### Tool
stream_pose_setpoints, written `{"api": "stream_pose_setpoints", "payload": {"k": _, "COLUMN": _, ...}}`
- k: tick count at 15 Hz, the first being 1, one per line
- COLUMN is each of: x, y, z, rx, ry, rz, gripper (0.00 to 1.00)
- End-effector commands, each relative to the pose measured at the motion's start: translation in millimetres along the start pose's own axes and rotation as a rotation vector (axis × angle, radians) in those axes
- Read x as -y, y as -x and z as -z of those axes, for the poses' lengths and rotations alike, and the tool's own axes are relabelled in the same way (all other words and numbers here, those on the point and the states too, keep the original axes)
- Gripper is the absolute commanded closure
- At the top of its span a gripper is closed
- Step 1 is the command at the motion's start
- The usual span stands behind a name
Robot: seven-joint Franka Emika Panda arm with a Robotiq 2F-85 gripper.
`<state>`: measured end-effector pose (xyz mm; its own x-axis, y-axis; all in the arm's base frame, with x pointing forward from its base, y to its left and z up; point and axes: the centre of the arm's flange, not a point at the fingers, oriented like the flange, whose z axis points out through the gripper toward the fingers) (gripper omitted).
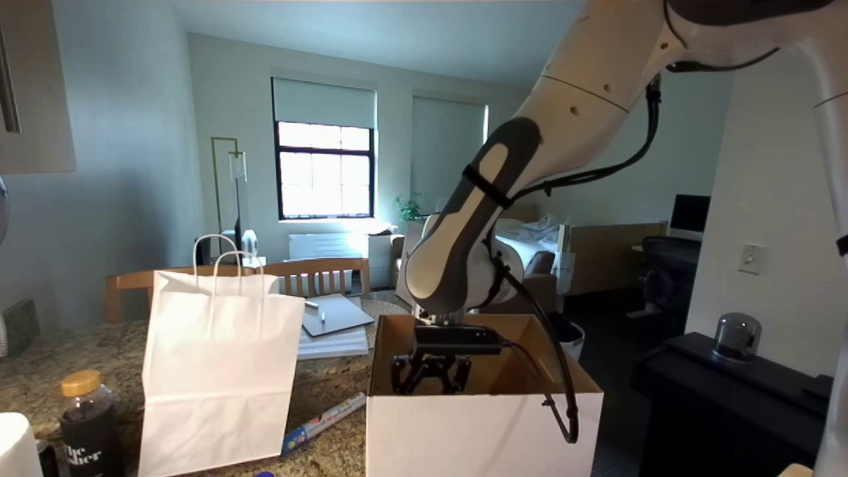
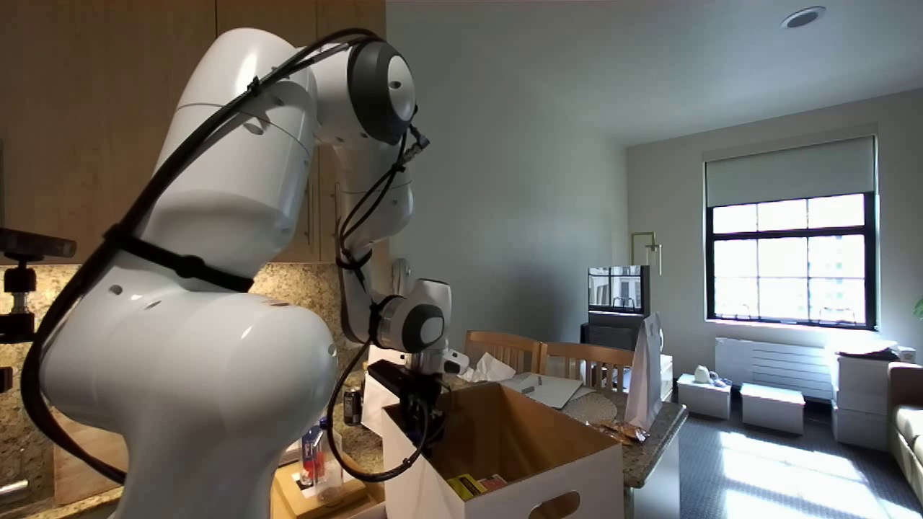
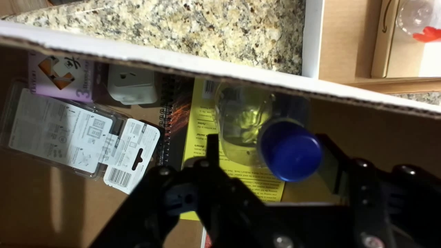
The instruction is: Remove two bottles from the box
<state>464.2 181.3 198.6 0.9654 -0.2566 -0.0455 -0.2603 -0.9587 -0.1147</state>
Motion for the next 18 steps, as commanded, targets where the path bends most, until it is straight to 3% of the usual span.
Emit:
{"api": "stream_pose_setpoints", "payload": {"k": 1, "x": -11.7, "y": 12.2, "z": 10.7, "rx": 0.008, "ry": -0.005, "rz": 0.006, "gripper": 0.02}}
{"api": "stream_pose_setpoints", "payload": {"k": 18, "x": -19.4, "y": 27.3, "z": 15.8, "rx": 0.001, "ry": 0.0, "rz": 0.013, "gripper": 0.0}}
